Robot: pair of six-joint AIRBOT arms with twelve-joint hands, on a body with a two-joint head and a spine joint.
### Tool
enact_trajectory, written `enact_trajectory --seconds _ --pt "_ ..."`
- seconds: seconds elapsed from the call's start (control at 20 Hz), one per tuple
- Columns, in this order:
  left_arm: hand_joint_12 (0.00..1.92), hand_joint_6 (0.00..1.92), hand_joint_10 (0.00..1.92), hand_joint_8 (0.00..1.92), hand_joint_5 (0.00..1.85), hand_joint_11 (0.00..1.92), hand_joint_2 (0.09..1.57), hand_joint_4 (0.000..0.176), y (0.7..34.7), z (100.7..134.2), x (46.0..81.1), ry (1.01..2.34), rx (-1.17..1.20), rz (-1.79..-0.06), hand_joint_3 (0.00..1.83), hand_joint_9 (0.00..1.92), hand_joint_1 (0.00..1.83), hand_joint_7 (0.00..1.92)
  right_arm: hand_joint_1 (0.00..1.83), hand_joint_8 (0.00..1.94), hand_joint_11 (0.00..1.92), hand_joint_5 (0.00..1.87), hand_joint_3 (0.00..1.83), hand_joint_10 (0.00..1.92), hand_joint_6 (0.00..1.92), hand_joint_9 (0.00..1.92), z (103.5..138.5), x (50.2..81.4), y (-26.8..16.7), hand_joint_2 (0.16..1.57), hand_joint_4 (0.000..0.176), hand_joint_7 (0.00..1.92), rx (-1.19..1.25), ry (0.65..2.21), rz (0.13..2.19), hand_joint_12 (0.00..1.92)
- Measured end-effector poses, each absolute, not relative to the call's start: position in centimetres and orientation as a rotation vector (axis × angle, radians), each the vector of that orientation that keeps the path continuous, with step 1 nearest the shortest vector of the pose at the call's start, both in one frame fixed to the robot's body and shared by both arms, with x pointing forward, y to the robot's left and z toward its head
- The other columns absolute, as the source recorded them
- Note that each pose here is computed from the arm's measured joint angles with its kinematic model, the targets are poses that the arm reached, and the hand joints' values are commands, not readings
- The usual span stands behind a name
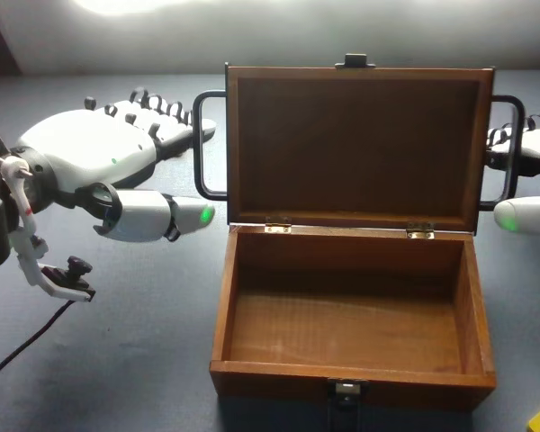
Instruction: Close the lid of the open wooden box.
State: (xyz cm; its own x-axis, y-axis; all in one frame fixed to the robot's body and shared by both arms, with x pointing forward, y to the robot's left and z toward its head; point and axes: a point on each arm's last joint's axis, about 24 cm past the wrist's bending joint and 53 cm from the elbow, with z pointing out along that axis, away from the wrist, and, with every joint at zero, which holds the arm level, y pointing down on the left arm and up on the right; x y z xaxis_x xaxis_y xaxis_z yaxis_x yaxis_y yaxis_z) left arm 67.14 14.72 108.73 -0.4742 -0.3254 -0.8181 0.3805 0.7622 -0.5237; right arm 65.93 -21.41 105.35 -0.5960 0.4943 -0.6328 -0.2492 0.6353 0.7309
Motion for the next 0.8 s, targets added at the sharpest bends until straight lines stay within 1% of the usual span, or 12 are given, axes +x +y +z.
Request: enact_trajectory --seconds 0.05,0.1,0.15,0.2,0.3,0.4,0.45,0.5,0.55,0.6,0.7,0.8 --pt "0.00 0.00 0.00 0.00 0.02 0.00 1.26 0.003 14.6 108.8 67.1 1.889 0.043 -0.832 0.00 0.04 0.00 0.04 0.00 0.00 0.05 0.12 0.01 0.00 0.00 0.04 105.5 65.9 -21.4 1.47 0.000 0.12 0.192 1.950 1.048 0.00" --pt "0.00 0.00 0.00 0.00 0.01 0.00 1.27 0.013 14.4 109.1 67.0 1.878 0.048 -0.842 0.00 0.02 0.00 0.03 0.00 0.00 0.06 0.13 0.02 0.00 0.00 0.04 106.1 65.7 -20.9 1.48 0.000 0.12 0.178 1.933 1.073 0.00" --pt "0.00 0.00 0.00 0.00 0.00 0.00 1.25 0.014 14.2 109.2 66.8 1.875 0.048 -0.852 0.00 0.02 0.00 0.02 0.00 0.00 0.05 0.13 0.02 0.00 0.01 0.04 106.5 65.4 -20.5 1.49 0.000 0.12 0.168 1.921 1.094 0.00" --pt "0.00 0.00 0.00 0.00 0.01 0.00 1.24 0.000 14.1 109.3 66.7 1.871 0.055 -0.854 0.00 0.01 0.00 0.02 0.00 0.01 0.06 0.13 0.01 0.00 0.01 0.05 106.6 65.3 -20.3 1.47 0.000 0.13 0.159 1.916 1.103 0.01" --pt "0.00 0.00 0.00 0.00 0.00 0.00 1.23 0.000 14.0 109.5 66.4 1.863 0.052 -0.867 0.00 0.00 0.00 0.00 0.00 0.01 0.06 0.14 0.02 0.00 0.01 0.05 107.1 65.0 -20.2 1.51 0.000 0.14 0.148 1.908 1.114 0.01" --pt "0.00 0.00 0.00 0.00 0.00 0.00 1.32 0.000 14.2 109.9 66.0 1.851 0.059 -0.871 0.03 0.00 0.00 0.00 0.00 0.00 0.05 0.13 0.02 0.00 0.00 0.04 107.9 64.8 -20.0 1.53 0.000 0.13 0.137 1.891 1.131 0.00" --pt "0.00 0.00 0.00 0.00 0.00 0.00 1.40 0.000 14.3 110.1 65.7 1.842 0.056 -0.881 0.06 0.00 0.00 0.00 0.00 0.00 0.05 0.13 0.01 0.00 0.00 0.04 108.3 64.6 -19.9 1.51 0.000 0.13 0.131 1.881 1.140 0.01" --pt "0.00 0.00 0.00 0.00 0.00 0.00 1.50 0.000 14.4 110.2 65.5 1.840 0.055 -0.885 0.04 0.00 0.00 0.00 0.00 0.00 0.07 0.13 0.01 0.01 0.00 0.05 108.7 64.4 -19.8 1.50 0.000 0.14 0.124 1.874 1.149 0.01" --pt "0.00 0.01 0.01 0.01 0.02 0.00 1.51 0.000 14.4 110.4 65.2 1.832 0.056 -0.892 0.03 0.02 0.00 0.03 0.00 0.00 0.05 0.12 0.00 0.00 0.00 0.04 109.0 64.2 -19.7 1.48 0.000 0.13 0.114 1.867 1.159 0.01" --pt "0.00 0.01 0.01 0.01 0.05 0.00 1.52 0.000 14.4 110.6 65.1 1.826 0.058 -0.896 0.02 0.09 0.00 0.07 0.00 0.00 0.04 0.09 0.00 0.00 0.00 0.03 109.3 64.0 -19.5 1.45 0.000 0.11 0.105 1.862 1.168 0.00" --pt "0.00 0.01 0.01 0.01 0.07 0.00 1.54 0.000 14.7 110.9 64.7 1.816 0.057 -0.903 0.02 0.11 0.00 0.10 0.00 0.00 0.05 0.09 0.00 0.00 0.00 0.02 109.8 63.5 -19.1 1.45 0.000 0.10 0.085 1.854 1.185 0.01" --pt "0.03 0.01 0.00 0.00 0.07 0.06 1.56 0.000 14.8 111.2 64.2 1.803 0.045 -0.926 0.04 0.09 0.00 0.06 0.13 0.00 0.07 0.08 0.00 0.00 0.00 0.03 110.3 62.8 -18.5 1.42 0.000 0.09 0.074 1.843 1.213 0.02"
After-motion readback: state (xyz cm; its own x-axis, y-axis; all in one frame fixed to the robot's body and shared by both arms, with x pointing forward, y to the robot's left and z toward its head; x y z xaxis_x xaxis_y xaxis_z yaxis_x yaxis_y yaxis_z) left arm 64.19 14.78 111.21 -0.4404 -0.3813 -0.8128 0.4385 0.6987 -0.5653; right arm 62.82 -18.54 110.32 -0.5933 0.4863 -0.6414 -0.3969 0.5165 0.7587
